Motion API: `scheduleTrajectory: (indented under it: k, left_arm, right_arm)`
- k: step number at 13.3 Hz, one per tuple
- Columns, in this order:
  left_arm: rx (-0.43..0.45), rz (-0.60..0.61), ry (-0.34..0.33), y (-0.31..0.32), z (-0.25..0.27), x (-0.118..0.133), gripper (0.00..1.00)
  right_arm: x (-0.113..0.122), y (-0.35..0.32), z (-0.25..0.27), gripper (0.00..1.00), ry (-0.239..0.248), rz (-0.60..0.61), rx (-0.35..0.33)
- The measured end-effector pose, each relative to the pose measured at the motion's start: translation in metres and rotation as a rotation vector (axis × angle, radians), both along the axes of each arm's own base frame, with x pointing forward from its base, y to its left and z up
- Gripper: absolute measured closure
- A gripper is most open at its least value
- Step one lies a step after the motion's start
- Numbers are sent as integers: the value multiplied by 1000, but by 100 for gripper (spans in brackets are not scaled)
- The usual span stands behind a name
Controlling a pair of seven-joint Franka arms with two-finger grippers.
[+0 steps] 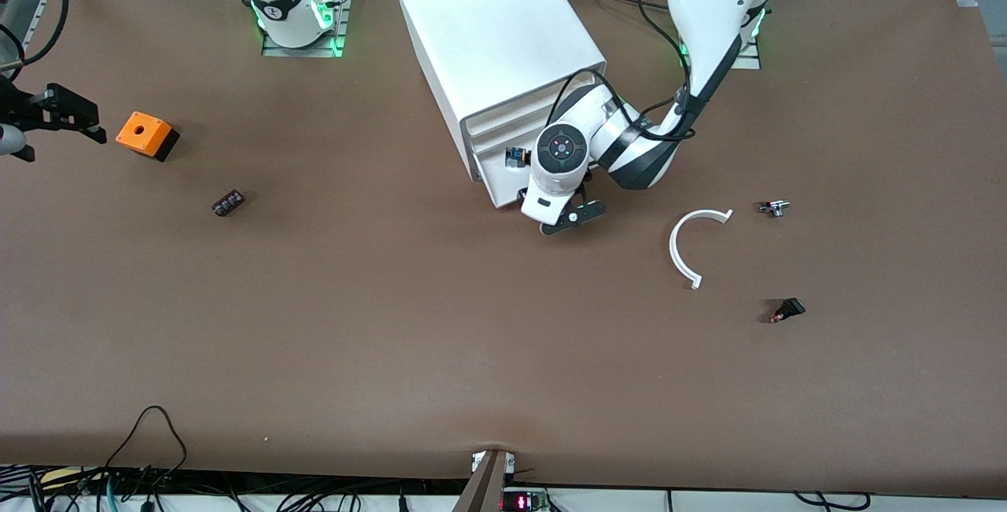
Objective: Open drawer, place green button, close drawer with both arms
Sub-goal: 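Press the drawer fully shut with the left gripper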
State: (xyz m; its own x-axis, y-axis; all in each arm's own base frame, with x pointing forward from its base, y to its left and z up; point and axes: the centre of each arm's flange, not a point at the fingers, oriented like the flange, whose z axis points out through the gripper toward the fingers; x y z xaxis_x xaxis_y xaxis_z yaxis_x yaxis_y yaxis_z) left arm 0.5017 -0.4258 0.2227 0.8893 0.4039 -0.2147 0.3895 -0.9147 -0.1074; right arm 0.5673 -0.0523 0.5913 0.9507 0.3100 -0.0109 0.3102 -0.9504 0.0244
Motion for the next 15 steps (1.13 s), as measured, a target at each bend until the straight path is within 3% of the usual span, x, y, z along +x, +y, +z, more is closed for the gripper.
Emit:
scheduleTrajectory:
  k: [6, 15]
  left_arm:
    - [-6, 18, 84, -7, -1, -15, 0]
    - [-22, -13, 155, -32, -5, -50, 0]
  right_arm:
    - [-29, 0, -6, 0, -1, 1, 10]
    - [-32, 1, -7, 0, 3, 2, 11]
